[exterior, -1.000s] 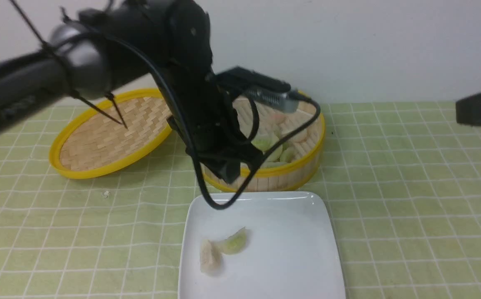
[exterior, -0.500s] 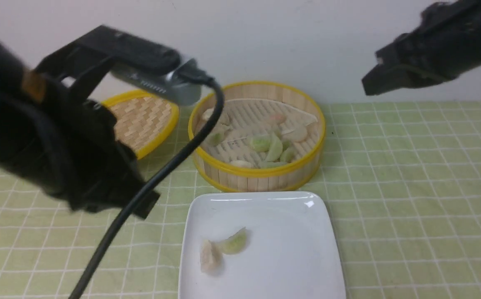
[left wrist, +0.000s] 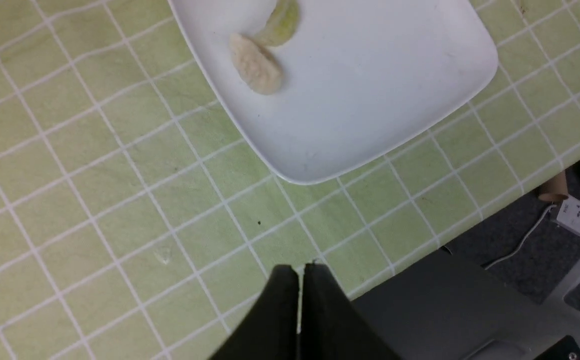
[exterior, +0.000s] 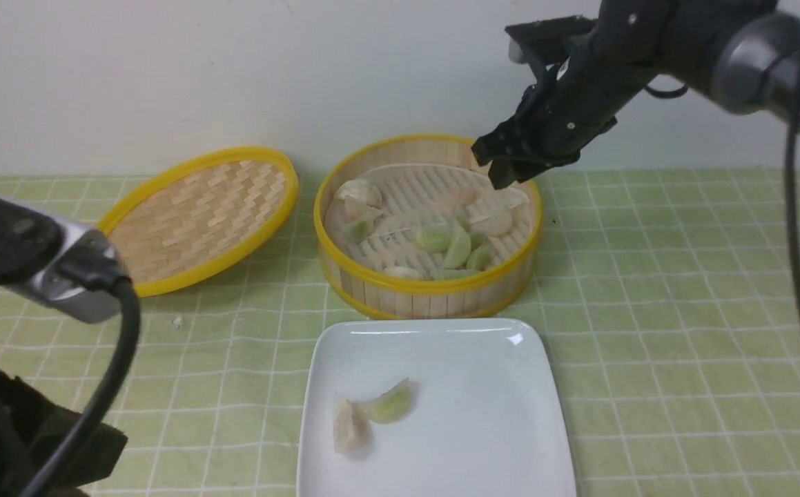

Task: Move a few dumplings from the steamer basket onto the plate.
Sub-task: Use the right arm to grab a dumpling from inside the steamer

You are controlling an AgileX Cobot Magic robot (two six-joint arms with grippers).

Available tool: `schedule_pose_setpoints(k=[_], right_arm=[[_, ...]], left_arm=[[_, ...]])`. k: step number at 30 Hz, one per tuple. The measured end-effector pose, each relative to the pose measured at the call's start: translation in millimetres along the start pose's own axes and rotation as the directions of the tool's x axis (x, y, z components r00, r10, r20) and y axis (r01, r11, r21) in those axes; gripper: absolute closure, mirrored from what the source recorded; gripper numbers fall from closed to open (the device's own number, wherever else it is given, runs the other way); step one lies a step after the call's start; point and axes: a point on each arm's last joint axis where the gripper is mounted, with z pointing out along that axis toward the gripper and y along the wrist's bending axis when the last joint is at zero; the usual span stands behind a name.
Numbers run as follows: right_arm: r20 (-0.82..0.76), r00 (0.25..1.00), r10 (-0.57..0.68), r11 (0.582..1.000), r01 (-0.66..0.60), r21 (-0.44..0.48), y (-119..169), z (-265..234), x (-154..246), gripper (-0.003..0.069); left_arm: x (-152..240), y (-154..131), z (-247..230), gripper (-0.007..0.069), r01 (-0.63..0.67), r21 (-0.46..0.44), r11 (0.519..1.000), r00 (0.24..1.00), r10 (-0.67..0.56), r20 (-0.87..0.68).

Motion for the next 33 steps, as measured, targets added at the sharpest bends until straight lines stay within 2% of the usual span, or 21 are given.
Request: schedule_pose_setpoints(k=[5,7,15,21,27,28,30,33], right_arm=[[-0.003,1.000,0.021,0.999,-0.021,0.028,-8,34,-5,0.0263],[-0.019,1.000,0.023,0.999,-0.022,0.041,-11,47,-3,0.0231],[-0.044,0.998,0.052,0.998,-0.051,0.037,-14,80,7,0.0214],[-0.042,0.997,0.063,0.998,-0.062,0.025,-14,82,7,0.0295],[-0.046,0.997,0.063,0.998,-0.062,0.025,-14,82,7,0.0309],[-0.049,0.997,0.062,0.998,-0.060,0.024,-13,82,7,0.0332],[-0.072,0.996,0.058,0.998,-0.057,0.028,-14,82,9,0.0453],[-0.077,0.995,0.058,0.998,-0.056,0.027,-13,74,8,0.0444]], left_arm=[[9,4,-15,0.0631,0.023,-0.044,0.999,0.998,-0.021,0.057],[12,6,-18,0.0631,0.034,-0.062,0.997,0.997,-0.030,0.075],[13,8,-21,0.0631,0.047,-0.087,0.995,0.995,-0.039,0.091],[13,8,-21,0.0631,0.047,-0.088,0.995,0.995,-0.039,0.091],[13,10,-21,0.0631,0.043,-0.104,0.994,0.995,-0.034,0.093],[13,10,-22,0.0631,0.043,-0.105,0.994,0.995,-0.033,0.093],[13,10,-22,0.0631,0.043,-0.106,0.993,0.995,-0.033,0.094],[13,10,-22,0.0631,0.043,-0.108,0.993,0.995,-0.033,0.093]])
